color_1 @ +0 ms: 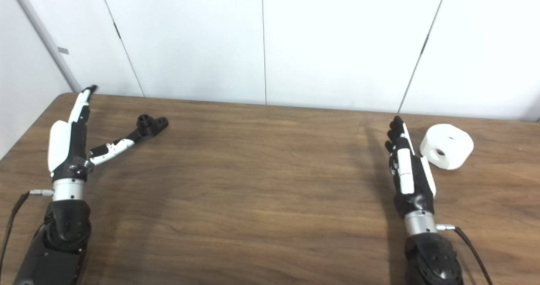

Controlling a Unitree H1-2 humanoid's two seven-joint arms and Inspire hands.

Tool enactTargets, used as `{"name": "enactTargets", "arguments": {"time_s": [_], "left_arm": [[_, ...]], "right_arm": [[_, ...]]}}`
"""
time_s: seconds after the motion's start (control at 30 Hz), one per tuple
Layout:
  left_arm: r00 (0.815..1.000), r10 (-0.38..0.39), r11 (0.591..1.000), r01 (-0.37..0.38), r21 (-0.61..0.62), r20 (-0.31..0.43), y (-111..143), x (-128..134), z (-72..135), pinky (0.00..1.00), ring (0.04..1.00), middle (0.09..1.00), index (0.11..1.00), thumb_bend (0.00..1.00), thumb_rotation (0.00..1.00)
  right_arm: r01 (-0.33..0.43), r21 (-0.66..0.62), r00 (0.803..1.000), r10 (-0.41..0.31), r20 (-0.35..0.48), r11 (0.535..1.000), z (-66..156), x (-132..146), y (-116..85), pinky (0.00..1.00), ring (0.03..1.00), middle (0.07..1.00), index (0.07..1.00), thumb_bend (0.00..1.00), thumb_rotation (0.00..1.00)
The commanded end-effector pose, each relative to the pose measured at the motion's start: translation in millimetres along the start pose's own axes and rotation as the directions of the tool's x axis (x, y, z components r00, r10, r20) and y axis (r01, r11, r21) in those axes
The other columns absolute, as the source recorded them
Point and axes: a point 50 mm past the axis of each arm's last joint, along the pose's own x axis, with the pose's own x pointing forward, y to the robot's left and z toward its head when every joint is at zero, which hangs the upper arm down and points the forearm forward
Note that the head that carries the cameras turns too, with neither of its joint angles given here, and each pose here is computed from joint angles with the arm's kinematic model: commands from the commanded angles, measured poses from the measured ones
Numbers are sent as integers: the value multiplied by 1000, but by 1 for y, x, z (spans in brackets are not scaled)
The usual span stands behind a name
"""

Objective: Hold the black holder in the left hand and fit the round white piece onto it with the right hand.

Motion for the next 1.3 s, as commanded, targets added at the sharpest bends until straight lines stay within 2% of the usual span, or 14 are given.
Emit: {"name": "enactTargets", "arguments": {"time_s": [0.0,0.2,0.37,0.43,0.6,0.83,1.07,1.27], "left_arm": [[998,40,999,-41,16,42,22,31,6,864,954,988,987,909,330],[999,-30,997,31,69,-13,25,44,-4,831,933,974,987,934,358],[990,-127,982,133,135,-56,31,55,-13,915,994,999,996,954,425],[986,-151,976,159,147,-64,36,60,-16,965,999,1000,980,990,454],[976,-198,958,212,196,-89,45,72,-22,997,1000,1000,940,1000,497],[966,-239,932,257,255,-97,52,78,-27,1000,1000,986,882,1000,488],[962,-258,928,273,255,-90,48,79,-24,1000,1000,968,863,1000,453],[953,-288,910,303,282,-93,43,81,-22,1000,1000,966,846,1000,466]], "right_arm": [[9,2,999,-9,-31,1000,-14,-12,-3,1000,1000,1000,1000,404,1000],[13,19,1000,-12,-27,1000,-16,-13,-4,1000,1000,1000,1000,410,1000],[14,23,999,-14,-32,1000,-15,-12,-6,1000,1000,1000,1000,409,1000],[12,14,999,-12,-35,1000,-14,-11,-7,1000,1000,1000,1000,418,1000],[12,29,999,-11,-31,1000,-13,-11,-7,1000,1000,1000,1000,414,1000],[19,10,1000,-19,-21,1000,-13,-11,-10,1000,1000,1000,1000,397,1000],[11,44,1000,-11,-17,999,-11,-13,-16,1000,1000,1000,1000,382,1000],[28,15,999,-28,-15,999,-7,-12,-20,1000,1000,1000,1000,428,1000]]}}
